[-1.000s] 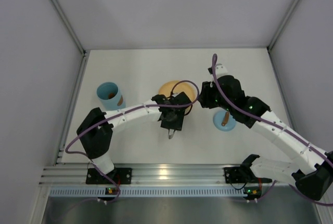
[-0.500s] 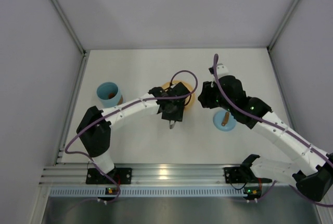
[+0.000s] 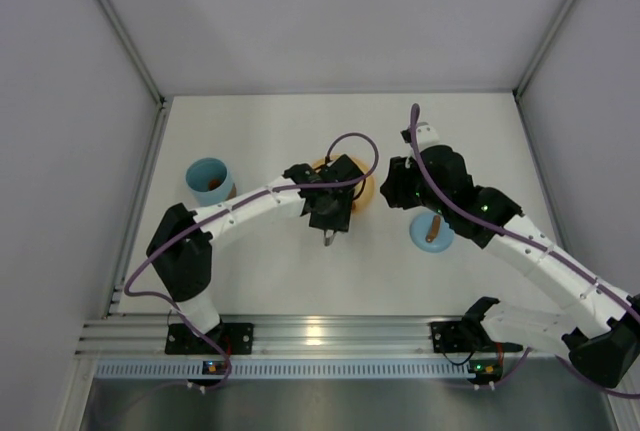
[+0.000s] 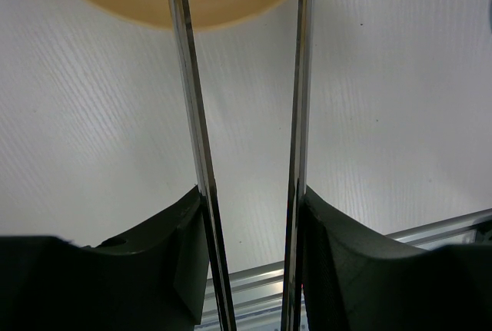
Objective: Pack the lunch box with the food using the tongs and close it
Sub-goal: Pick up the fake food from the plate.
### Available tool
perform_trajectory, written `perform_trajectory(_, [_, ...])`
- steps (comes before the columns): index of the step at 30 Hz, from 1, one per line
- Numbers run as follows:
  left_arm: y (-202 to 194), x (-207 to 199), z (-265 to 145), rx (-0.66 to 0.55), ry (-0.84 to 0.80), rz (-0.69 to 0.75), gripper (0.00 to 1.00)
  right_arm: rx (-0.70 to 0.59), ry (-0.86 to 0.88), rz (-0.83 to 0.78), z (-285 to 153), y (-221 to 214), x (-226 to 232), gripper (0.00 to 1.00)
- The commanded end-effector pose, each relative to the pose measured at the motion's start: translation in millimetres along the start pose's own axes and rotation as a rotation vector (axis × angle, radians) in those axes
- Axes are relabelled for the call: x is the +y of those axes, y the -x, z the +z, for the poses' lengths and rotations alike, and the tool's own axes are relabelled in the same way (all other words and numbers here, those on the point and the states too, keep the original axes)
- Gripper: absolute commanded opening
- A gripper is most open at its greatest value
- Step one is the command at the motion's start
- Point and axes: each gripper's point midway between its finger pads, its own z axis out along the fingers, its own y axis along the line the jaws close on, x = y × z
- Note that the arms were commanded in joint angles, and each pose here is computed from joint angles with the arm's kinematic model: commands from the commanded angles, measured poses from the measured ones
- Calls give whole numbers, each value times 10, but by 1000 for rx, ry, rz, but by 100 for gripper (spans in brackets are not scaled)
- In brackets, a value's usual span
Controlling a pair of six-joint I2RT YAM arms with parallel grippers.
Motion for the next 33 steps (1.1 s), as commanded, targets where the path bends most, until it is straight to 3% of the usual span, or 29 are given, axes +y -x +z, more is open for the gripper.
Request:
perform_trajectory(1, [-73, -8, 22, 22, 0, 10, 48, -6, 6, -2, -53, -7, -21, 36])
perform_trajectory(19, [-183, -31, 171, 53, 24, 19, 48, -8, -1, -9, -81, -39, -60, 36])
perform_trajectory(33, [23, 31, -116, -26, 53, 28, 33, -14, 18, 1, -102, 38, -5, 36])
